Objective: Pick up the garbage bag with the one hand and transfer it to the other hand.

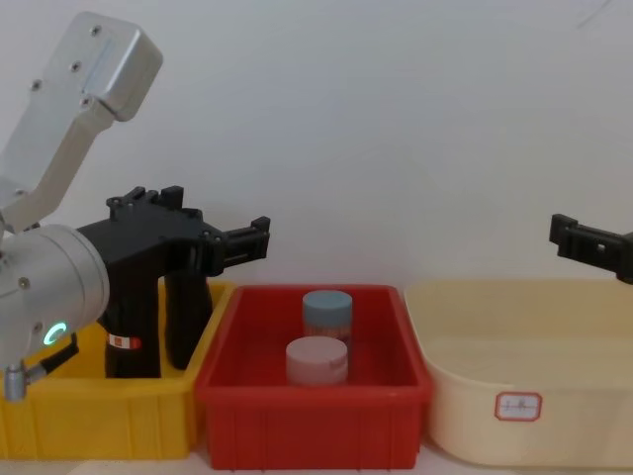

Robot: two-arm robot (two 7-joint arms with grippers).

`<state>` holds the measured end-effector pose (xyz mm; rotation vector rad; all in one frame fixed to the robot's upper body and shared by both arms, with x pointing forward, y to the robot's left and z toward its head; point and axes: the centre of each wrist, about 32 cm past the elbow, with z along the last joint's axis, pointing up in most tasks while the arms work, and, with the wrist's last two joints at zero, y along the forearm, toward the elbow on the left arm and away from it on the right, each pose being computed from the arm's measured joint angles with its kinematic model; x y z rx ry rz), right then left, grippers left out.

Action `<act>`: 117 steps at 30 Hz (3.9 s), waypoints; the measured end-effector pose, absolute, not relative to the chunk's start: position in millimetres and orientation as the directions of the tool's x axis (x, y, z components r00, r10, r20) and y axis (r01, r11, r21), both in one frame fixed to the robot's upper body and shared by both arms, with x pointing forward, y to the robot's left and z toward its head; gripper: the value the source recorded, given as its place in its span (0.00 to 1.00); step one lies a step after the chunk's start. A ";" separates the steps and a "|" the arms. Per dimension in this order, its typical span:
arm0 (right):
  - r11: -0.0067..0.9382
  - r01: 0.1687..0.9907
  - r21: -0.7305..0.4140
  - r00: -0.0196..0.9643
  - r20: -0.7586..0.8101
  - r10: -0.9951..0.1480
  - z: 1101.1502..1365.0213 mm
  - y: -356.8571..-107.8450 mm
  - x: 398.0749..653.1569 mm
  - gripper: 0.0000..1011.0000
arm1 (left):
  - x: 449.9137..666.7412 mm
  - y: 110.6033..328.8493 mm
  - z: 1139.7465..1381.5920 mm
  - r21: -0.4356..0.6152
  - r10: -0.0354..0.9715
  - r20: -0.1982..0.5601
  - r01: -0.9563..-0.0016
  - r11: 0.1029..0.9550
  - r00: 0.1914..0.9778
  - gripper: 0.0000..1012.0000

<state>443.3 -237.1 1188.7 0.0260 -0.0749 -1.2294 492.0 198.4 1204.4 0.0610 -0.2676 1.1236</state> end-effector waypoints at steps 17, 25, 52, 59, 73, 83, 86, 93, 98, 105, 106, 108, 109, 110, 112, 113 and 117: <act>0.335 0.940 0.060 0.333 0.043 -0.942 1188.8 -237.1 443.3 0.99 | 492.0 198.4 1204.4 -0.086 0.882 0.242 -0.897 0.434 0.404 0.99; 0.335 0.940 0.060 0.333 0.043 -0.942 1188.7 -237.1 443.3 0.99 | 492.0 198.4 1204.4 -0.086 0.882 0.242 -0.897 0.434 0.404 0.99; 0.335 0.940 0.060 0.333 0.043 -0.942 1188.7 -237.1 443.3 0.99 | 481.6 226.9 1203.6 -0.075 0.877 0.226 -0.890 0.450 0.424 0.99; 0.335 0.940 0.060 0.333 0.043 -0.942 1188.7 -237.1 443.3 0.99 | 476.2 245.7 1201.3 -0.058 0.886 0.213 -0.899 0.433 0.413 0.99; 0.335 0.940 0.060 0.333 0.043 -0.942 1188.7 -237.1 443.3 0.99 | 475.1 273.7 1198.2 -0.008 0.909 0.189 -0.925 0.381 0.373 0.99; 0.335 0.940 0.060 0.333 0.043 -0.942 1188.7 -237.1 443.3 0.99 | 483.1 283.1 1198.2 0.028 0.917 0.173 -0.932 0.361 0.360 0.99; 0.335 0.940 0.060 0.333 0.043 -0.942 1188.7 -237.1 443.3 0.99 | 485.4 284.1 1198.5 0.036 0.919 0.165 -0.934 0.356 0.357 0.99; 0.335 0.940 0.060 0.333 0.043 -0.942 1188.7 -237.1 443.3 0.99 | 488.8 285.3 1197.5 0.055 0.926 0.149 -0.938 0.344 0.348 0.99; 0.335 0.940 0.060 0.333 0.043 -0.942 1188.7 -237.1 443.3 0.99 | 490.7 286.0 1196.4 0.067 0.932 0.140 -0.942 0.329 0.335 0.99; 0.335 0.940 0.060 0.333 0.043 -0.942 1188.7 -237.1 443.3 0.99 | 493.4 285.7 1195.6 0.077 0.939 0.133 -0.948 0.310 0.318 0.99; 0.335 0.940 0.060 0.333 0.043 -0.942 1188.7 -237.1 443.3 0.99 | 493.9 285.4 1195.7 0.078 0.939 0.133 -0.948 0.308 0.316 0.99; 0.335 0.940 0.060 0.333 0.043 -0.942 1188.7 -237.1 443.3 0.99 | 494.5 284.7 1195.6 0.079 0.940 0.132 -0.949 0.306 0.315 0.99; 0.335 0.940 0.060 0.333 0.043 -0.942 1188.7 -237.1 443.3 0.99 | 494.8 284.5 1195.7 0.079 0.940 0.132 -0.949 0.306 0.314 0.99; 0.335 0.940 0.060 0.333 0.043 -0.942 1188.7 -237.1 443.3 0.99 | 495.4 283.7 1196.0 0.079 0.940 0.131 -0.949 0.306 0.314 0.99; 0.335 0.940 0.060 0.333 0.043 -0.942 1188.7 -237.1 443.3 0.99 | 495.9 283.0 1196.2 0.078 0.940 0.130 -0.949 0.306 0.314 0.99; 0.335 0.940 0.060 0.333 0.043 -0.942 1188.7 -237.1 443.3 0.99 | 496.5 282.1 1196.3 0.079 0.940 0.130 -0.949 0.307 0.315 0.99; 0.335 0.940 0.060 0.333 0.043 -0.942 1188.7 -237.1 443.3 0.99 | 498.2 279.0 1196.8 0.079 0.939 0.127 -0.947 0.313 0.321 0.99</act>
